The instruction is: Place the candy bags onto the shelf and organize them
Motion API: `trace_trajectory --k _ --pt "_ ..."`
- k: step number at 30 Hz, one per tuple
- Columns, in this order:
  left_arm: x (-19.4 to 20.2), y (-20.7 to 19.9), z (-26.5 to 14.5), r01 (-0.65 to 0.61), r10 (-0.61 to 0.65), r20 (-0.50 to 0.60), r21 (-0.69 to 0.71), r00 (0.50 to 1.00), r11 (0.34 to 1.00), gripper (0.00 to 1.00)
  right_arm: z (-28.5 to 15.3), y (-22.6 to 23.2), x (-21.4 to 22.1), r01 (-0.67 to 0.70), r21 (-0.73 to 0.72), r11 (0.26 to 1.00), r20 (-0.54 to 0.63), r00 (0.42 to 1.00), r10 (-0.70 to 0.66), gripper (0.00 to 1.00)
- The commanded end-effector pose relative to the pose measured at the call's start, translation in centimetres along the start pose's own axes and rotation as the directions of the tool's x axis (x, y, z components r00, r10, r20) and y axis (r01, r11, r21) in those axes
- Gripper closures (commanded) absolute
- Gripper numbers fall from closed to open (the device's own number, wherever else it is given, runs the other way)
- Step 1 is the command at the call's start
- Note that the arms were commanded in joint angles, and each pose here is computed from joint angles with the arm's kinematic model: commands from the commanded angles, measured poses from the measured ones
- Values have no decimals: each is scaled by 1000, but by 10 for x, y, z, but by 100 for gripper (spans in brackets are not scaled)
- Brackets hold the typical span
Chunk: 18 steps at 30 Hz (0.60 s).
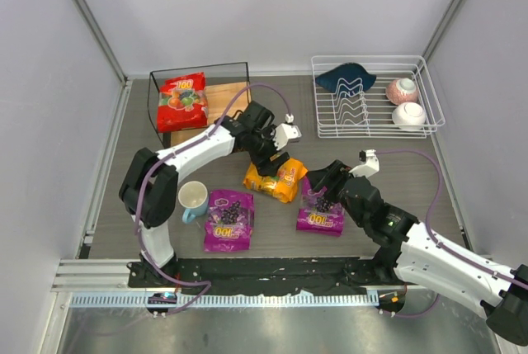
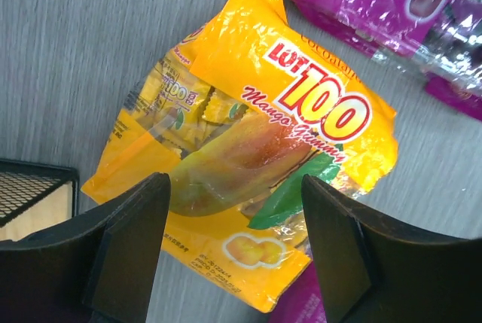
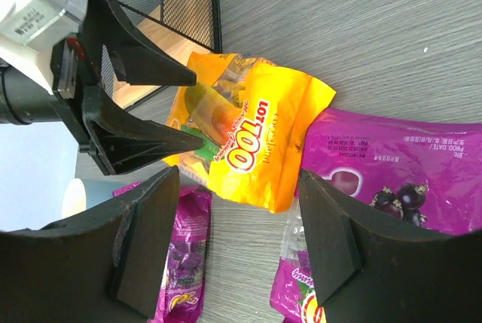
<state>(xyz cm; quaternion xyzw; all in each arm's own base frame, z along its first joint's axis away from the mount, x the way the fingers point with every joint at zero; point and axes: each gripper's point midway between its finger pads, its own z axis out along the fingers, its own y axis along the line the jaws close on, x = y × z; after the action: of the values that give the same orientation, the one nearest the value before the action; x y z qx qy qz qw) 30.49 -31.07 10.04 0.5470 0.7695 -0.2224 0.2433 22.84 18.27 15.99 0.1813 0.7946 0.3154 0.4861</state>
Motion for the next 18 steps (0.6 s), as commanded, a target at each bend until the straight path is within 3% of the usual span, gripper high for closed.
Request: trace_trajectory --k 1,8,12,18 --pt "-18 19 -1 -271 274 49 -51 961 961 25 -1 6 -8 -10 -16 1000 35 999 11 30" --pt "-25 41 5 -339 338 55 6 939 941 26 0 7 -9 -36 -21 999 43 998 37 30" --pt "-3 42 17 -321 320 20 84 947 943 26 0 10 -10 -27 -26 999 43 999 28 30" --pt "60 12 36 -210 238 -95 235 967 949 27 3 13 -10 2 -19 1000 32 1000 -1 30"
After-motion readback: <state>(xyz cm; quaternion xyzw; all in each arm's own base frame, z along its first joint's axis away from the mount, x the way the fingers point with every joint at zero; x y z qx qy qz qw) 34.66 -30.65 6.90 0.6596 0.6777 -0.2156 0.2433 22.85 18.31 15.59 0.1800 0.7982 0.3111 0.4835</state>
